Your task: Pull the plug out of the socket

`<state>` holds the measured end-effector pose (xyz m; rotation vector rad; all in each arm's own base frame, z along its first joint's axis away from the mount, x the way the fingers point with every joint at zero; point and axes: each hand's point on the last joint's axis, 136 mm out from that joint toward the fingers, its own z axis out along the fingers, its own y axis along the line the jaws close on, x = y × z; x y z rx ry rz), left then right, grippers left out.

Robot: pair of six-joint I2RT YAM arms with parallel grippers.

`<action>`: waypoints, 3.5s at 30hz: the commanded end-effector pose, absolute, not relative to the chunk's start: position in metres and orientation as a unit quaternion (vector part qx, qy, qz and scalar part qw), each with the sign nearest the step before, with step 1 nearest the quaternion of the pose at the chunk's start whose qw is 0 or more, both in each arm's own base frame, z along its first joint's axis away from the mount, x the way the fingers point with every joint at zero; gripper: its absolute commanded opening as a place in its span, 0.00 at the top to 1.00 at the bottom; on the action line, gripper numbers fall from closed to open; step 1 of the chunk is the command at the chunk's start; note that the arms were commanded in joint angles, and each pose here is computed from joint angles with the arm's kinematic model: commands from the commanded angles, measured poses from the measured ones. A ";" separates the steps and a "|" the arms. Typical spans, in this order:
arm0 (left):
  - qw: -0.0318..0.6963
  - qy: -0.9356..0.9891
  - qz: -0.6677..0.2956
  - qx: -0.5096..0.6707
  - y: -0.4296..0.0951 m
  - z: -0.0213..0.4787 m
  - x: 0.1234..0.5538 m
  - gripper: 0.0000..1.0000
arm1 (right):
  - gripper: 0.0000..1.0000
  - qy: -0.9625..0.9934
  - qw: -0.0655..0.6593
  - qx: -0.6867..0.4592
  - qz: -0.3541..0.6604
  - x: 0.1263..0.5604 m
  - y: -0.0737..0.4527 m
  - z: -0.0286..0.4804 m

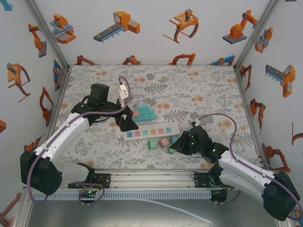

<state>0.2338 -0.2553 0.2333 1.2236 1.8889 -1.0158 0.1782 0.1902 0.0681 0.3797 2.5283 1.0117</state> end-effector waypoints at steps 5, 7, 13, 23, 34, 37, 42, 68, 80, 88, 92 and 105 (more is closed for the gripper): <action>0.327 0.717 -0.387 0.479 -0.259 0.234 0.236 0.03 | 0.63 0.908 0.205 0.156 0.331 0.174 0.174 0.056; 0.327 0.717 -0.386 0.479 -0.259 0.233 0.236 0.03 | 0.62 0.909 0.205 0.158 0.327 0.173 0.173 0.052; 0.323 0.721 -0.385 0.477 -0.259 0.230 0.238 0.03 | 0.56 0.916 0.199 0.161 0.309 0.170 0.168 0.046; 0.353 0.749 -0.335 0.450 -0.251 0.229 0.259 0.03 | 0.49 0.922 0.231 0.132 0.282 0.168 0.154 0.074; 0.401 0.855 -0.276 0.181 -0.203 0.242 0.359 0.03 | 0.48 0.813 0.478 -0.249 0.220 0.236 0.213 0.213; 0.385 0.876 -0.268 0.110 -0.184 0.235 0.377 0.03 | 0.48 0.749 0.503 -0.385 0.193 0.250 0.248 0.233; 0.332 0.903 -0.266 0.060 -0.174 0.217 0.394 0.03 | 0.47 0.658 0.489 -0.546 0.176 0.268 0.303 0.242; 0.110 0.947 -0.298 0.048 -0.212 0.086 0.446 0.14 | 0.45 0.501 0.387 -0.730 0.259 0.317 0.420 0.137; 0.060 0.956 -0.273 0.088 -0.223 0.053 0.425 0.16 | 0.47 0.509 0.376 -0.722 0.279 0.324 0.433 0.120; 0.043 0.959 -0.262 0.098 -0.235 0.037 0.420 0.17 | 0.56 0.513 0.373 -0.720 0.282 0.326 0.437 0.117; 0.029 0.965 -0.238 0.105 -0.227 0.027 0.413 0.18 | 0.60 0.516 0.371 -0.720 0.278 0.327 0.439 0.115; -0.021 0.976 -0.184 0.112 -0.203 -0.007 0.383 0.27 | 0.76 0.515 0.372 -0.735 0.236 0.325 0.439 0.121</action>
